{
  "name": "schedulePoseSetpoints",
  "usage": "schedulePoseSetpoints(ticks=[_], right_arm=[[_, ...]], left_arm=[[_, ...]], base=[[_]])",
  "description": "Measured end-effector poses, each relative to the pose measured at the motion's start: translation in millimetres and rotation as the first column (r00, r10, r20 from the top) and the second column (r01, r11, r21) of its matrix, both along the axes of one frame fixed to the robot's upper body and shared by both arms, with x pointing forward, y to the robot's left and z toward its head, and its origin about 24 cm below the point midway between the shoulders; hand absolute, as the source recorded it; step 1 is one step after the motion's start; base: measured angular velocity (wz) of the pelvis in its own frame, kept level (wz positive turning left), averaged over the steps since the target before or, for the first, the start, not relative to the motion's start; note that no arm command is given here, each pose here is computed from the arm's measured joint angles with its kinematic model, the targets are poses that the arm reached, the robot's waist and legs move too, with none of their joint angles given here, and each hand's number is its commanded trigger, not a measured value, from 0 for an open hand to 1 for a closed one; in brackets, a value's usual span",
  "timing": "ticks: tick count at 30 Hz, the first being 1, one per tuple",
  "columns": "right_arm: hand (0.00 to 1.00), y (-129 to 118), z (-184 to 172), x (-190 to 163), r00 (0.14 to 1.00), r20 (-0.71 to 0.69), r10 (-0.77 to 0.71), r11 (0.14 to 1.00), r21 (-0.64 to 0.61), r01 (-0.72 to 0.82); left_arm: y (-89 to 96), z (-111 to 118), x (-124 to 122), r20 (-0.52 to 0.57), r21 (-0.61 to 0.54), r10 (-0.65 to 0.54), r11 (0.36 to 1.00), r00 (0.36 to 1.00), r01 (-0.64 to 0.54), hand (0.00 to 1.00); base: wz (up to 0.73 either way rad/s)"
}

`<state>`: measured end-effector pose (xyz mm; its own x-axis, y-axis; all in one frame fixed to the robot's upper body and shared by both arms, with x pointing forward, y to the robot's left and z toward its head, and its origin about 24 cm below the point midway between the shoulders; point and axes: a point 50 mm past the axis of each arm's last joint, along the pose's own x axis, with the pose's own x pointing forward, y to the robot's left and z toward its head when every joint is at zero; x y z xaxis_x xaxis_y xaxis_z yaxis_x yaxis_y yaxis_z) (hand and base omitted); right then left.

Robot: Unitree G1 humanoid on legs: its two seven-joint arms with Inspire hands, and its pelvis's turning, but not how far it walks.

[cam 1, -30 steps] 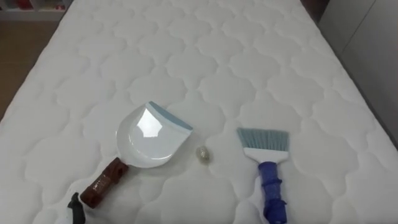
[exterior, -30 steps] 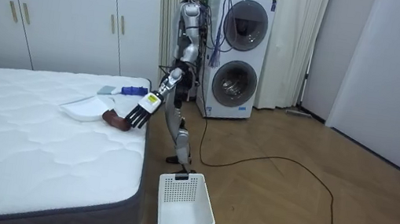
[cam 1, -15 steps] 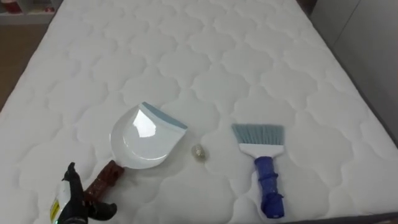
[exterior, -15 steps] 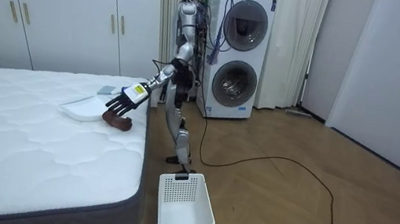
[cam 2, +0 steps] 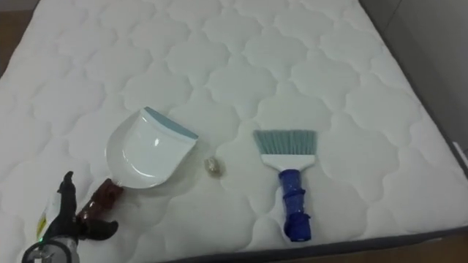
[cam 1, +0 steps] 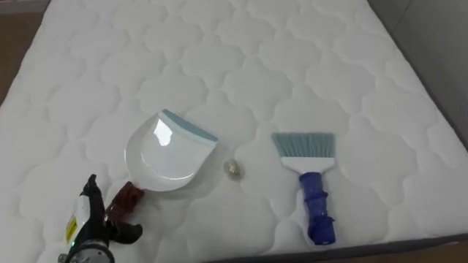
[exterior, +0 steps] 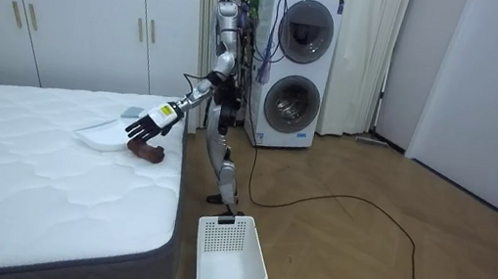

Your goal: Clean bed

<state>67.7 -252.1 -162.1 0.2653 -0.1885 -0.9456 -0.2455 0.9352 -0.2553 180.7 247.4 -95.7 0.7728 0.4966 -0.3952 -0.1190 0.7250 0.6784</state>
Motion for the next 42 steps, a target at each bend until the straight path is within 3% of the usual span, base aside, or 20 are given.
schedulePoseSetpoints(ticks=[7, 16, 33, 42], right_arm=[[0.0, 1, 2, 11, 0.999, 0.029, -0.019, 1.0, 0.013, 0.019], [0.0, -3, 6, 25, 0.998, 0.057, 0.01, 1.0, 0.0, -0.01], [0.0, -6, 11, 44, 0.991, 0.123, 0.051, 0.996, -0.079, -0.041], [0.0, -4, 10, 43, 0.991, 0.112, 0.071, 0.995, -0.076, -0.063]], left_arm=[[-6.0, -9, 9, -0.067, -0.059, -0.011, 0.998, 0.998, 0.007, 0.0], [0.7, -10, 15, -0.111, -0.049, -0.017, 0.999, 0.994, 0.012, 0.0], [2.7, 10, 51, -0.028, -0.044, -0.017, 0.999, 0.999, 0.016, 0.0], [4.9, 14, 55, -0.024, -0.006, -0.049, 0.999, 0.999, 0.049, 0.0]], base=[[0.0], [-0.07], [-0.02], [0.02]])
